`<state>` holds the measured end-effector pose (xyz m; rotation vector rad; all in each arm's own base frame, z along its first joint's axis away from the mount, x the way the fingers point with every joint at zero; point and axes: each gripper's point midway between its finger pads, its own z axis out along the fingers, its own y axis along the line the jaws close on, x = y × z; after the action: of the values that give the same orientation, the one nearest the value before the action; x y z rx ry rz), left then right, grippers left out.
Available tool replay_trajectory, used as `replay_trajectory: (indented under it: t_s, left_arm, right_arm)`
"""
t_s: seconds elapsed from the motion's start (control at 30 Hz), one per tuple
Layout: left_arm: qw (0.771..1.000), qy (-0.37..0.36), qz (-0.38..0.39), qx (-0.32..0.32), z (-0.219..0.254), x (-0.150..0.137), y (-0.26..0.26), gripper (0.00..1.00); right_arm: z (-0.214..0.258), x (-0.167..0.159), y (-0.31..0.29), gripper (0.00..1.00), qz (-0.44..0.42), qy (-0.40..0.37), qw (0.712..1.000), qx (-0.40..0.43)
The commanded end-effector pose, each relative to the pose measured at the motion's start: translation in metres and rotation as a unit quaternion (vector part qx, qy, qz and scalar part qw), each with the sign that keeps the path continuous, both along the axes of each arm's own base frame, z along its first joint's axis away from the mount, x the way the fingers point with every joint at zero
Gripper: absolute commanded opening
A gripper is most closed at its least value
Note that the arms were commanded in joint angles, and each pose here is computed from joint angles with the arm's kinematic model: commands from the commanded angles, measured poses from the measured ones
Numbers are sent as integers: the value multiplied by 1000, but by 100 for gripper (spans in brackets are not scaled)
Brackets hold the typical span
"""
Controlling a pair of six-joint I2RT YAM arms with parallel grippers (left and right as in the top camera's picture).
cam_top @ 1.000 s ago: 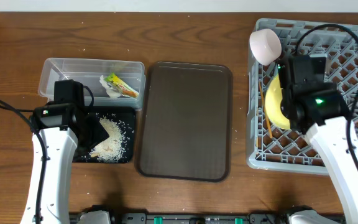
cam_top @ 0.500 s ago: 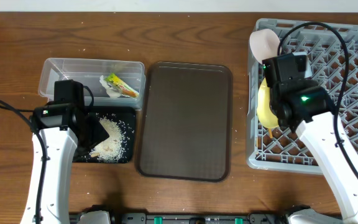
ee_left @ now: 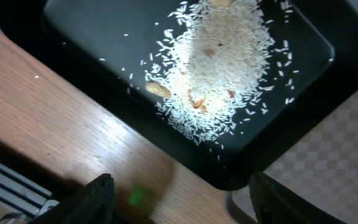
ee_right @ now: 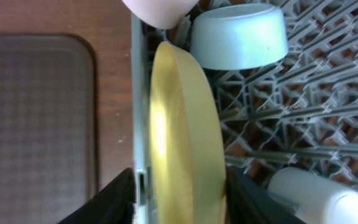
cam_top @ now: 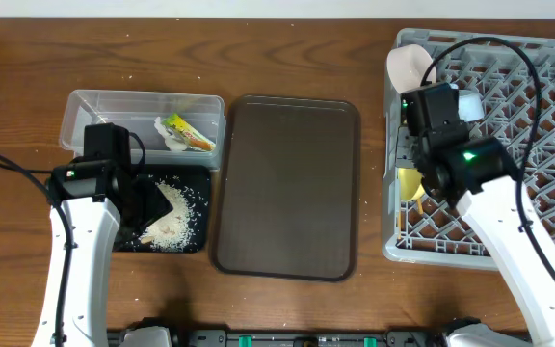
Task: Sort waste into correct bins and load items into the dishwasher rack
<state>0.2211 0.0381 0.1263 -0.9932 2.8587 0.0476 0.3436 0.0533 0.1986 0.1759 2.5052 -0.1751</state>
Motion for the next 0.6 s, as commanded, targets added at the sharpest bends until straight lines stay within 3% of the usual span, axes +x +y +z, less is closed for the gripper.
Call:
replay_trajectory:
  t_s: [0.0,0.07,0.2,0.3,0.4,0.57]
  left_arm:
    - [1000,-12,-27,-6,4,5,-5,74]
    - [998,-24,-51,-2,9,12,-10,76]
    - [988,-65,-136,-23,15,32,-40,80]
    - [972,-88,-213,-37,18,41,-68,81]
    - [957,-81,-277,-34,18,35,-88,84]
    - [954,-33,-295,-37,13,10,-94,84]
  right_arm:
    - [25,-6,-7,50,-13,-33,997,62]
    - [33,-7,-12,53,8,-38,995,90]
    - [34,-13,-19,71,75,-23,988,134]
    - [27,-24,-34,86,80,4,986,147]
    - [17,-38,-53,93,45,33,987,152]
    - [9,-57,-58,99,42,71,985,149]
